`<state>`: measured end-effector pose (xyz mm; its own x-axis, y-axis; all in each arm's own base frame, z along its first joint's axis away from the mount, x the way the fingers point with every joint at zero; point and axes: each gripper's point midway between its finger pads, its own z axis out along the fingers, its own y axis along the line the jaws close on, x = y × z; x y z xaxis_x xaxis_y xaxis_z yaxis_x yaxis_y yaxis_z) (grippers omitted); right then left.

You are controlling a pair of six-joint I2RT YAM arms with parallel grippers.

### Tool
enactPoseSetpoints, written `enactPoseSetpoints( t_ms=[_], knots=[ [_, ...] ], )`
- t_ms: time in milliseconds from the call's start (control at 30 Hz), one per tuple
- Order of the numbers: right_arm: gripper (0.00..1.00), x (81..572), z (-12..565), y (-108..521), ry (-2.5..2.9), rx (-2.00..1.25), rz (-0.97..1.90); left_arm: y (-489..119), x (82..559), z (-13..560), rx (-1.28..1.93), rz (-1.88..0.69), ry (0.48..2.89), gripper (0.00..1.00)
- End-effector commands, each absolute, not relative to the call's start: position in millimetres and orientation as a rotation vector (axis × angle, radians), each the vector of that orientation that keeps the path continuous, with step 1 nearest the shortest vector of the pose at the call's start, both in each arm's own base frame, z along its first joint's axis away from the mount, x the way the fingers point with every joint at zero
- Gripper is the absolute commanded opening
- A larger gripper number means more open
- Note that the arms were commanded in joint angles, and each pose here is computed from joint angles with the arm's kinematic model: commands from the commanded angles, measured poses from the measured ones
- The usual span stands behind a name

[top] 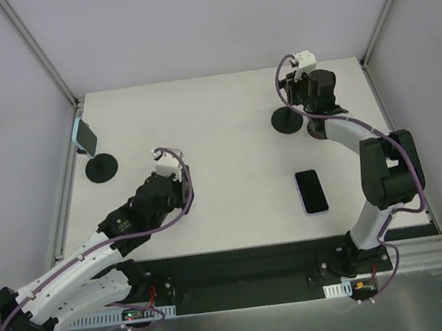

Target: Remove the phone from the phone stand

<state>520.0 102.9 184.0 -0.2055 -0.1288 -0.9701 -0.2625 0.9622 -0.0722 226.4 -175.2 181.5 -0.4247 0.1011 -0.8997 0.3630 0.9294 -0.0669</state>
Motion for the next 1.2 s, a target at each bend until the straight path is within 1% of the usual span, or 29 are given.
enactPoseSetpoints(
  t_ms=[0, 33, 133, 167, 200, 233, 300, 333, 400, 433, 500, 533, 600, 633, 667, 700, 733, 800, 833, 933, 1033, 1167],
  knots=[
    [0.01, 533, 220, 80, 1.676, -0.261, 0.021, -194, 235, 226, 0.286, -0.419, 1.895, 0.0],
    [0.01, 533, 222, 80, 1.674, -0.267, 0.023, -195, 235, 225, 0.288, -0.421, 1.9, 0.0],
    [0.1, 530, 225, 84, 1.673, -0.298, 0.046, -199, 235, 226, 0.288, -0.44, 1.903, 0.0],
    [0.19, 529, 226, 85, 1.675, -0.303, 0.052, -201, 235, 227, 0.291, -0.451, 1.904, 0.0],
    [0.26, 528, 227, 87, 1.674, -0.31, 0.062, -202, 235, 228, 0.286, -0.46, 1.904, 0.0],
    [0.44, 526, 236, 88, 1.658, -0.312, 0.069, -203, 234, 229, 0.282, -0.471, 1.903, 0.0],
    [0.59, 523, 243, 91, 1.655, -0.314, 0.09, -205, 233, 231, 0.267, -0.491, 1.903, 0.0],
    [0.71, 518, 254, 94, 1.636, -0.324, 0.107, -205, 233, 233, 0.259, -0.5, 1.898, 0.0],
    [0.78, 512, 264, 96, 1.635, -0.324, 0.127, -205, 233, 236, 0.229, -0.512, 1.898, 0.0],
    [0.85, 506, 280, 97, 1.609, -0.32, 0.132, -204, 234, 237, 0.208, -0.515, 1.897, 0.0],
    [0.9, 495, 289, 102, 1.609, -0.331, 0.155, -201, 237, 240, 0.134, -0.521, 1.897, 0.0],
    [0.94, 485, 304, 104, 1.584, -0.339, 0.162, -201, 238, 241, 0.11, -0.526, 1.896, 0.0],
    [0.96, 469, 305, 116, 1.596, -0.371, 0.191, -200, 239, 242, 0.035, -0.545, 1.899, 0.0],
    [0.97, 456, 319, 120, 1.566, -0.383, 0.201, -198, 242, 243, -0.002, -0.539, 1.898, 0.0],
    [0.97, 447, 319, 125, 1.57, -0.398, 0.216, -197, 243, 243, -0.029, -0.542, 1.9, 0.0],
    [0.97, 431, 330, 138, 1.537, -0.429, 0.247, -198, 243, 245, -0.076, -0.562, 1.901, 0.0],
    [0.97, 421, 321, 146, 1.55, -0.45, 0.266, -198, 245, 246, -0.101, -0.564, 1.901, 0.0],
    [0.97, 395, 328, 166, 1.516, -0.489, 0.307, -200, 247, 247, -0.15, -0.586, 1.908, 0.0],
    [0.97, 385, 315, 173, 1.533, -0.507, 0.322, -203, 248, 249, -0.164, -0.593, 1.913, 0.0],
    [0.97, 351, 315, 202, 1.495, -0.575, 0.384, -209, 250, 251, -0.216, -0.633, 1.925, 0.0],
    [0.97, 318, 295, 227, 1.494, -0.668, 0.439, -217, 250, 252, -0.249, -0.675, 1.941, 0.0],
    [0.97, 277, 285, 262, 1.463, -0.779, 0.504, -225, 252, 248, -0.284, -0.703, 1.966, 0.0]
  ],
)
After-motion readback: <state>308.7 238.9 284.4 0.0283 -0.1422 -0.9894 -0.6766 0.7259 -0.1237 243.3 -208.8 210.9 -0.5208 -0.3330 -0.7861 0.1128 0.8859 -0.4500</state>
